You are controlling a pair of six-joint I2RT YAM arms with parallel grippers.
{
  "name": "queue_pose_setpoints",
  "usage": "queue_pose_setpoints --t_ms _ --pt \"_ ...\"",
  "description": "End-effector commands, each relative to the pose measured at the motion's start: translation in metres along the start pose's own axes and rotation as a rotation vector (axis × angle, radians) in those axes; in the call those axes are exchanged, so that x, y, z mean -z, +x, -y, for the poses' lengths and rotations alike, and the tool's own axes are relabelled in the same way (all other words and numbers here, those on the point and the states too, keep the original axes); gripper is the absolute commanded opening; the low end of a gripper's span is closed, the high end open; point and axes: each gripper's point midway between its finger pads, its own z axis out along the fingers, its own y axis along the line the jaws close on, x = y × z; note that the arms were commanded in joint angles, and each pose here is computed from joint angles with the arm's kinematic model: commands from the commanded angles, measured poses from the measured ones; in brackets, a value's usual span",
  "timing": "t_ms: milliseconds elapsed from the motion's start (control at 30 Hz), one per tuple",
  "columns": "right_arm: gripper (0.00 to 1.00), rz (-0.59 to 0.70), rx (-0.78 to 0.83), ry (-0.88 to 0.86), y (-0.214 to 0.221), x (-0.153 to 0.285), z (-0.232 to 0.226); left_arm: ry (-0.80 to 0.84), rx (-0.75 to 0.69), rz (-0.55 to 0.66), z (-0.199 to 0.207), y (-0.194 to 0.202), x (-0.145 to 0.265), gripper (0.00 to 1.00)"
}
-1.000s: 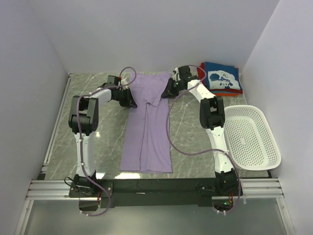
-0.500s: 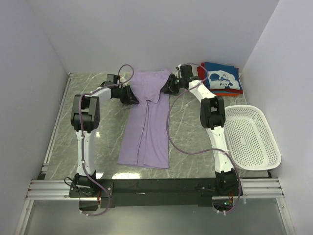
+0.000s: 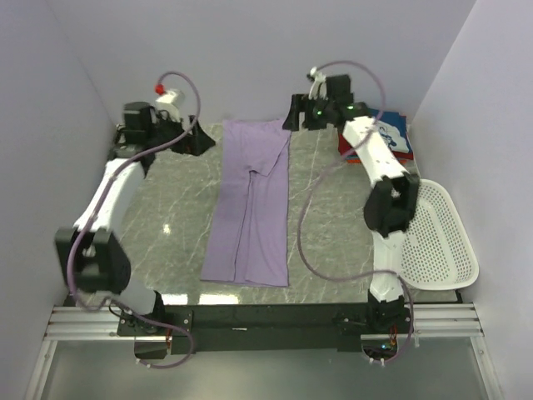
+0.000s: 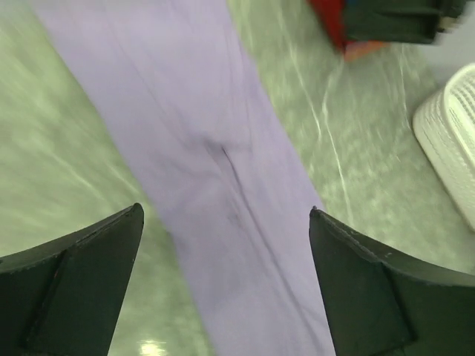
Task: Fold and stack the t-shirts
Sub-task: Fold the tshirt
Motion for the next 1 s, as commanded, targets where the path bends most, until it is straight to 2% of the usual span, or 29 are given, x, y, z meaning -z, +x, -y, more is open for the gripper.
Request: queue_pose_setpoints --t_ms 0,33,67,100,133,167,200,233,267,300,333,367,400,433,467,500,533,567,600,733,767,800,867,967 --pt "0.87 0.159 0.437 0.087 -0.05 0.103 -0.054 -0.049 -0.287 0.144 0.011 -0.045 0.06 0.99" --pt "0.87 0.162 0.505 0.081 -0.047 0.11 -0.067 -0.077 -0.305 0.171 0.011 -0.051 0.068 1.0" --pt "0.88 0.215 0.581 0.087 -0.055 0.135 -0.086 -0.102 -0.355 0.253 0.021 -0.07 0.083 0.99" --pt "0.88 0.199 0.626 0.107 -0.043 0.136 -0.082 -0.131 -0.372 0.266 0.018 -0.068 0.087 0.99" --pt "0.88 0.256 0.663 0.149 -0.048 0.159 -0.095 -0.17 -0.399 0.284 0.014 -0.07 0.093 1.0" --pt "0.93 0.281 0.691 0.157 -0.049 0.165 -0.099 -0.178 -0.457 0.299 0.017 -0.073 0.099 0.99" --pt "1.0 0.261 0.742 0.14 -0.038 0.166 -0.101 -0.154 -0.51 0.285 0.026 -0.07 0.105 1.0" --pt "1.0 0.261 0.776 0.079 -0.031 0.174 -0.116 -0.082 -0.557 0.244 0.037 -0.06 0.106 1.0" --pt "1.0 0.178 0.795 0.034 -0.007 0.172 -0.129 -0.055 -0.637 0.212 0.041 -0.054 0.109 0.99" --pt "0.99 0.118 0.844 0.009 0.01 0.17 -0.135 -0.009 -0.625 0.114 0.043 -0.025 0.109 1.0" --pt "0.99 0.006 0.849 0.006 0.039 0.17 -0.133 0.074 -0.659 0.072 0.053 -0.006 0.109 0.98" --pt "0.99 -0.051 0.889 -0.033 0.063 0.165 -0.148 0.098 -0.792 0.051 0.055 0.007 0.116 0.96" --pt "0.99 -0.153 0.905 -0.038 0.097 0.155 -0.14 0.144 -0.78 -0.032 0.048 0.049 0.112 0.91" --pt "0.99 -0.188 0.926 -0.043 0.116 0.159 -0.142 0.176 -0.777 -0.099 0.047 0.08 0.115 0.89" --pt "0.99 -0.284 0.937 -0.047 0.158 0.149 -0.128 0.202 -0.871 -0.118 0.047 0.099 0.121 0.88" --pt "0.99 -0.306 0.967 -0.083 0.182 0.147 -0.137 0.243 -0.857 -0.186 0.041 0.142 0.122 0.88" --pt "0.99 -0.288 0.99 -0.107 0.195 0.154 -0.144 0.283 -0.857 -0.232 0.044 0.169 0.128 0.88" --pt "0.98 -0.333 0.999 -0.115 0.228 0.146 -0.133 0.317 -0.97 -0.198 0.051 0.176 0.134 0.87" --pt "0.98 -0.352 1.04 -0.146 0.251 0.145 -0.143 0.352 -0.963 -0.226 0.05 0.207 0.136 0.87" --pt "0.92 -0.423 1.151 -0.194 0.322 0.144 -0.139 0.42 -1.106 -0.205 0.059 0.252 0.147 0.86" --pt "0.89 -0.434 1.173 -0.2 0.34 0.14 -0.133 0.453 -1.193 -0.205 0.063 0.262 0.15 0.85" --pt "0.87 -0.426 1.196 -0.195 0.346 0.137 -0.132 0.47 -1.212 -0.246 0.058 0.281 0.151 0.84" --pt "0.8 -0.419 1.237 -0.212 0.359 0.131 -0.135 0.506 -1.263 -0.263 0.059 0.296 0.151 0.8" --pt "0.75 -0.452 1.256 -0.229 0.378 0.127 -0.133 0.538 -1.274 -0.285 0.06 0.314 0.151 0.73"
